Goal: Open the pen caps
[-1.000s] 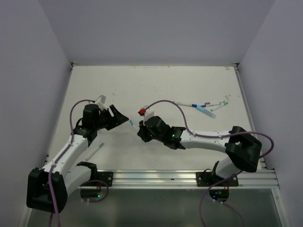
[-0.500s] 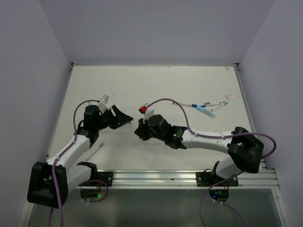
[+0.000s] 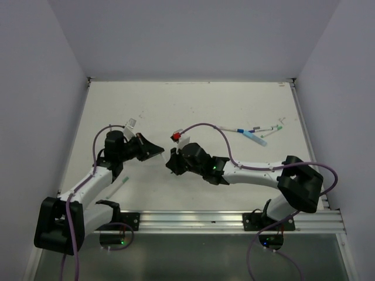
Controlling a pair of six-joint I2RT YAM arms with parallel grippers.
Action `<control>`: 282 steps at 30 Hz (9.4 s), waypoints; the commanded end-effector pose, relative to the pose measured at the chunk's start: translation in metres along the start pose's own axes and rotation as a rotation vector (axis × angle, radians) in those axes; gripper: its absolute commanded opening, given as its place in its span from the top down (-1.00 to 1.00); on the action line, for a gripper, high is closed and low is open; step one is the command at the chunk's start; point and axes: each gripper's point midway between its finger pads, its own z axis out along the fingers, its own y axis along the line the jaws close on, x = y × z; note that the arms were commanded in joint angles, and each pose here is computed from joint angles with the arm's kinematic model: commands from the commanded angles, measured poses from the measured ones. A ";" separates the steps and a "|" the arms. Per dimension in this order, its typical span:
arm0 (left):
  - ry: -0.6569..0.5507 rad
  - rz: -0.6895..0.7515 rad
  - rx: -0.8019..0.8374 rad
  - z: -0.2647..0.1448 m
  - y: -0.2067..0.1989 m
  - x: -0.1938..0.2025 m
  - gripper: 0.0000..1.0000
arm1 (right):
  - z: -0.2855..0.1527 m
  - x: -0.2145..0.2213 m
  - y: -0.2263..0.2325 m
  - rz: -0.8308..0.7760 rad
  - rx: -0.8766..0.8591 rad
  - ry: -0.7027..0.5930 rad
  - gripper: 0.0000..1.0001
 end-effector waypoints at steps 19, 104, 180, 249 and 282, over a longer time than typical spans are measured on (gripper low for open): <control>0.013 -0.016 0.000 -0.001 -0.011 -0.009 1.00 | 0.026 -0.015 0.001 -0.078 0.051 -0.011 1.00; 0.043 0.329 -0.861 0.076 0.137 -0.089 0.29 | 0.076 -0.014 -0.247 0.045 0.590 0.293 0.60; -0.251 -0.064 -1.115 -0.067 0.184 -0.146 -0.28 | -0.053 -0.046 -0.147 0.030 0.303 0.110 -0.07; 0.135 0.490 -0.035 0.048 -0.039 0.005 1.00 | 0.011 -0.119 -0.069 0.456 -0.116 -0.041 -0.12; 0.096 0.516 -0.052 0.038 -0.022 0.024 -0.19 | 0.007 -0.121 -0.057 0.479 -0.027 -0.072 1.00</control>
